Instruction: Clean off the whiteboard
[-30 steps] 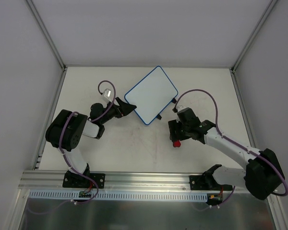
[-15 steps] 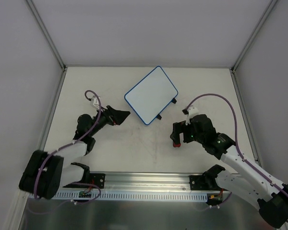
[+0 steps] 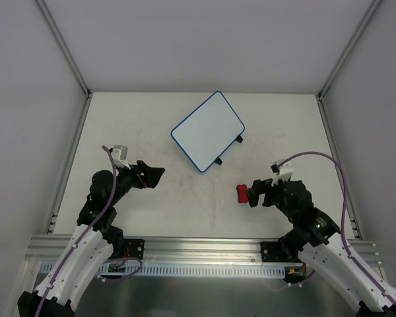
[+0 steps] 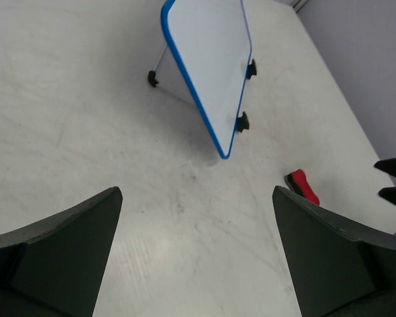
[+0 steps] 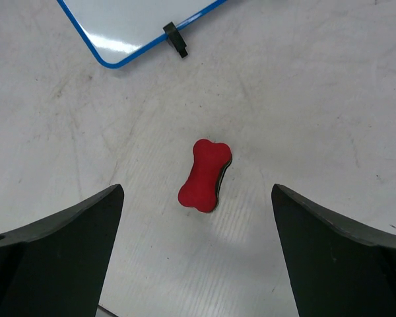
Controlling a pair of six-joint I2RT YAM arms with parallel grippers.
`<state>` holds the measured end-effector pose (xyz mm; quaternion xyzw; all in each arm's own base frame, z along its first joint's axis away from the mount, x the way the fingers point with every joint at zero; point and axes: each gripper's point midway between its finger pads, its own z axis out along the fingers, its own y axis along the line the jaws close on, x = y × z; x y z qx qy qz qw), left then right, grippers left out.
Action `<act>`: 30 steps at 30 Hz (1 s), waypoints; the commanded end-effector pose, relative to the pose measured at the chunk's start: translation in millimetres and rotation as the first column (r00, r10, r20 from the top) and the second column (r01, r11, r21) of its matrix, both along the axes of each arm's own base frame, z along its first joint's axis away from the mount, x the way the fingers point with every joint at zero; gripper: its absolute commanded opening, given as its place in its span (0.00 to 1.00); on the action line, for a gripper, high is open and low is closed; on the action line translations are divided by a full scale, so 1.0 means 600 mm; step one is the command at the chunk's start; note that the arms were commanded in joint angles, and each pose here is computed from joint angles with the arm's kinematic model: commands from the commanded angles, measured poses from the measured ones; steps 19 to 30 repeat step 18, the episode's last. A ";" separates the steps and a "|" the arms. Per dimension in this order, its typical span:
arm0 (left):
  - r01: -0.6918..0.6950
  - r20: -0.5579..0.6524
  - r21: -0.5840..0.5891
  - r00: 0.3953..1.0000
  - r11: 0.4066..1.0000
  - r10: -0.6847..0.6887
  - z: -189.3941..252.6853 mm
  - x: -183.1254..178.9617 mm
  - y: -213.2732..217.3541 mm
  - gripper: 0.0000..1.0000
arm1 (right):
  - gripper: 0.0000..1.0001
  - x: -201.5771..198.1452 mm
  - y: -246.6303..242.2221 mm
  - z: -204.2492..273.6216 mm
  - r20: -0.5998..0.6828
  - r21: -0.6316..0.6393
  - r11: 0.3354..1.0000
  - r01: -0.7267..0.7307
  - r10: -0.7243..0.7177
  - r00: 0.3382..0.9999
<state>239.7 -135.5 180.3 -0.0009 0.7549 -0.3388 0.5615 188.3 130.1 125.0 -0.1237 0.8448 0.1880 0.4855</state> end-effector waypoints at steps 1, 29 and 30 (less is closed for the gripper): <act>-0.016 -0.071 0.107 0.997 0.994 0.024 -0.035 -0.014 0.017 0.99 | 0.99 0.008 -0.014 0.031 0.087 0.076 0.995 0.067 -0.073 0.993; -0.044 -0.065 0.138 0.996 0.989 0.054 -0.087 -0.017 0.029 0.99 | 0.99 0.016 -0.028 0.013 0.092 0.073 0.989 0.126 -0.133 0.987; -0.044 -0.065 0.138 0.996 0.989 0.054 -0.087 -0.017 0.029 0.99 | 0.99 0.016 -0.028 0.013 0.092 0.073 0.989 0.126 -0.133 0.987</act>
